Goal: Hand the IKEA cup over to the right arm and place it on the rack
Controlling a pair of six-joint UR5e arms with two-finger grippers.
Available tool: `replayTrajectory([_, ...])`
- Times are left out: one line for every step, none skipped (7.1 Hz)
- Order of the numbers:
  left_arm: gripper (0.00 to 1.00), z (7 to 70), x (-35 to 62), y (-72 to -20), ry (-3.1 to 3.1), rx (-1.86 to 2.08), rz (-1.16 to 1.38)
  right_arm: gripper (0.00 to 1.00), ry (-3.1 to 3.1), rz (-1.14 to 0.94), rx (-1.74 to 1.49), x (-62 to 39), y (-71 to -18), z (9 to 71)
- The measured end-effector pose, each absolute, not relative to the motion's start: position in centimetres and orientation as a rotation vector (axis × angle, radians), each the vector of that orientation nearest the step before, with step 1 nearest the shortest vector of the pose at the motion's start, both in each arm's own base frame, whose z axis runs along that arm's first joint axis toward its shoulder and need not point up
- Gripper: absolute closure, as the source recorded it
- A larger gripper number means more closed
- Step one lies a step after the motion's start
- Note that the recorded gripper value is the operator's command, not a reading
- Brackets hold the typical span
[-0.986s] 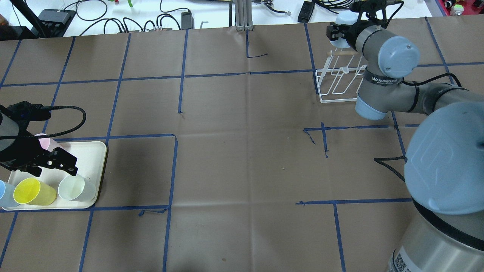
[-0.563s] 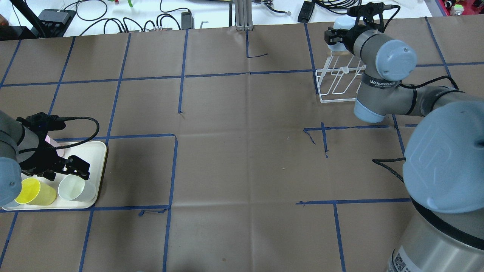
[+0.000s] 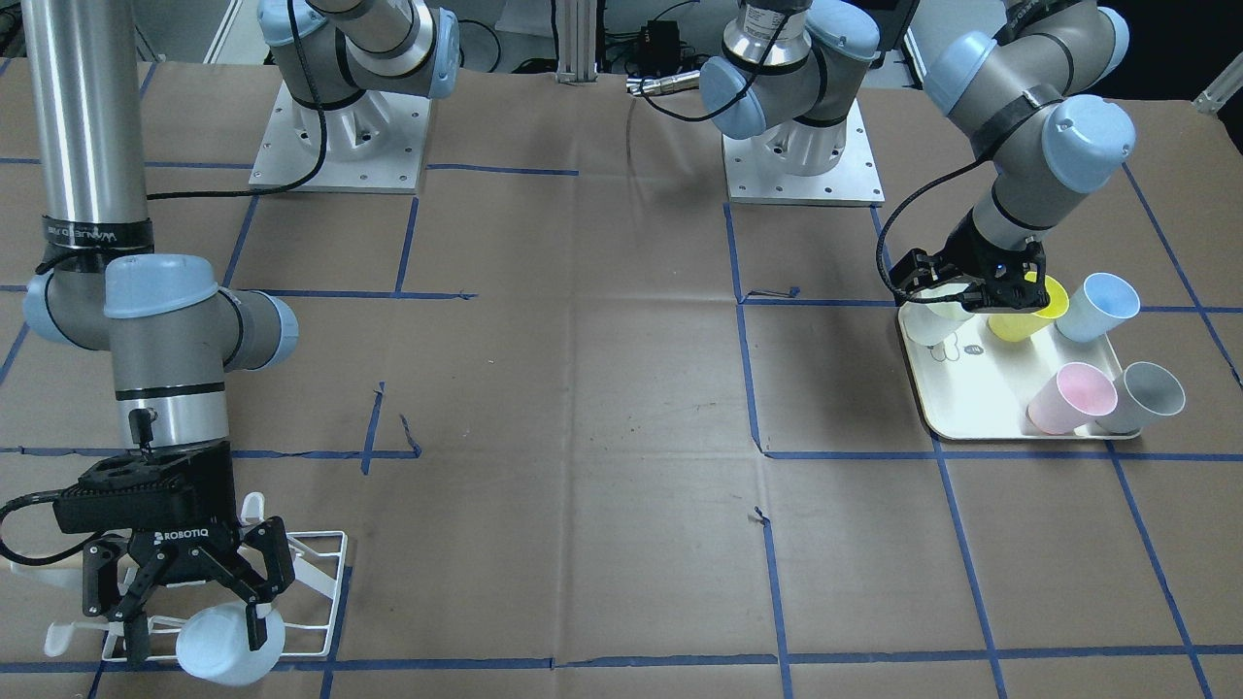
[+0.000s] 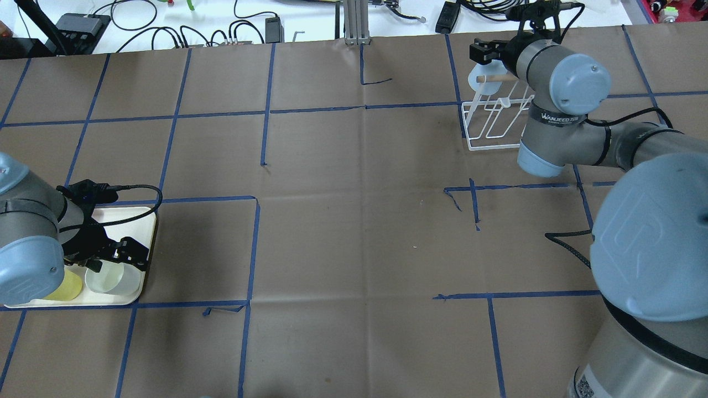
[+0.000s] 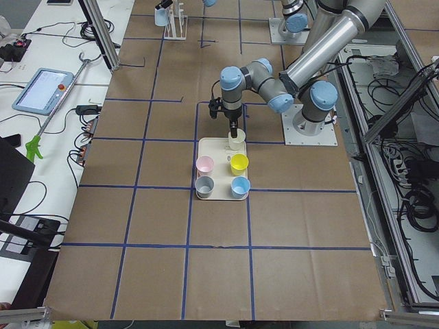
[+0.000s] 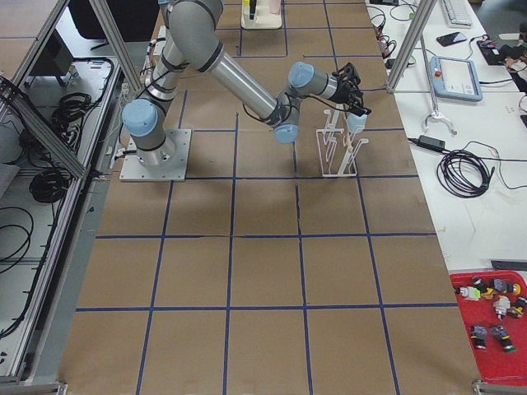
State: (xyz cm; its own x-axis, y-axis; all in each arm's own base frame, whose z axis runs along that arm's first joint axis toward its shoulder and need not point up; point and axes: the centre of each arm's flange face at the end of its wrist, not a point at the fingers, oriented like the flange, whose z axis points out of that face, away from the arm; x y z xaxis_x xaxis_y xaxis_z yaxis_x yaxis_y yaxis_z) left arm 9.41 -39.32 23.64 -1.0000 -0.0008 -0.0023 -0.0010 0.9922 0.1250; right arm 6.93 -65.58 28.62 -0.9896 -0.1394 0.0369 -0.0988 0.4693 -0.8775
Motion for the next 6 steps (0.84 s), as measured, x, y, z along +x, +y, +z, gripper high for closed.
replayTrajectory([0.27,23.2,9.4,-39.2,3.134,0.003,0.214,0.00,2.649,-1.593,-0.221,7.3,-65.3,30.5])
replayTrajectory([0.66,23.1,9.4,-39.0,3.127,0.007,0.223,0.00,2.655,-1.567,-0.219,7.5,-64.8,32.8])
replayTrajectory([0.93,23.2,9.6,-39.0,3.118,0.011,0.230,0.00,2.653,-1.540,-0.209,8.1,-63.9,35.5])
replayTrajectory([1.00,23.2,9.7,-39.0,3.111,0.014,0.237,0.00,2.616,-1.521,-0.158,9.7,-62.6,38.2])
replayTrajectory([1.00,23.2,9.7,-39.0,3.105,0.014,0.248,0.00,2.556,-1.480,-0.069,12.4,-61.4,39.8])
replayTrajectory([1.00,23.4,9.8,-38.9,3.097,0.013,0.249,0.00,2.503,-1.430,-0.003,15.6,-60.3,40.3])
